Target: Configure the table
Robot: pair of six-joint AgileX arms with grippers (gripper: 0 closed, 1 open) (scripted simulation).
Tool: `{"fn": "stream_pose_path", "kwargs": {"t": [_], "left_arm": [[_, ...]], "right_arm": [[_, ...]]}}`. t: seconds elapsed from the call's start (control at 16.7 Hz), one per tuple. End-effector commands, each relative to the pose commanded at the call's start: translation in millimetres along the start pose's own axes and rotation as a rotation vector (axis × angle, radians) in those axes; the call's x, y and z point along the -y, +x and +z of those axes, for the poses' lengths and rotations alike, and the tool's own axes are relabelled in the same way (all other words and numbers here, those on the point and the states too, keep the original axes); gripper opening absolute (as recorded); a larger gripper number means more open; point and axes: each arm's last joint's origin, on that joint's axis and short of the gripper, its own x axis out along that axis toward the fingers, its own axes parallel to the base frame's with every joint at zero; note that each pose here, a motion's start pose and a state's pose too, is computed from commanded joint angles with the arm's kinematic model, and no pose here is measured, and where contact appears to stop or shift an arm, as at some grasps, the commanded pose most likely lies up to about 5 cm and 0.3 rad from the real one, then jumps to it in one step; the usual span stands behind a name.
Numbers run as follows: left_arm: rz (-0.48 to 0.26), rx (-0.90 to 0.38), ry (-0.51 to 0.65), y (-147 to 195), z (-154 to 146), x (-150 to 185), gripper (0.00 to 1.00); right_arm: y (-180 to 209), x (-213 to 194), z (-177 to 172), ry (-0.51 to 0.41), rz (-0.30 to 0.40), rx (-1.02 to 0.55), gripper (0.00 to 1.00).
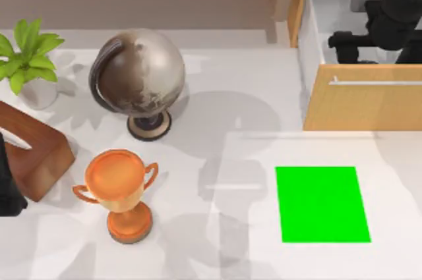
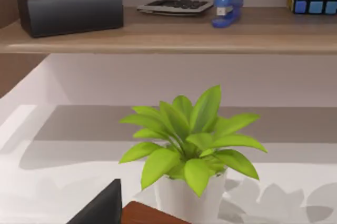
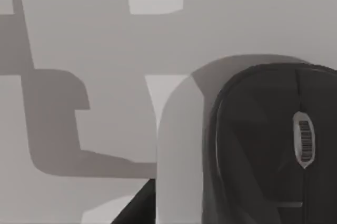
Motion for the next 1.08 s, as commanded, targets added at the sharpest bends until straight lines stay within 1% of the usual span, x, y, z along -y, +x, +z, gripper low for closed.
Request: {"fn": "stream_pose_path", "kwargs": {"t": [0.48,0.54,1.08], "left_arm": [[0.0,0.0,0.0,0.0,0.0,0.0,1.0],[0.0,0.0,0.0,0.0,0.0,0.0,1.0],[0.0,0.0,0.0,0.0,0.0,0.0,1.0]], "right_arm": [[0.0,0.0,0.0,0.0,0.0,0.0,0.02],[0.0,0.0,0.0,0.0,0.0,0.0,0.0],[-0.8,0.9,0.1,0.003,0.0,0.002,0.0]]}}
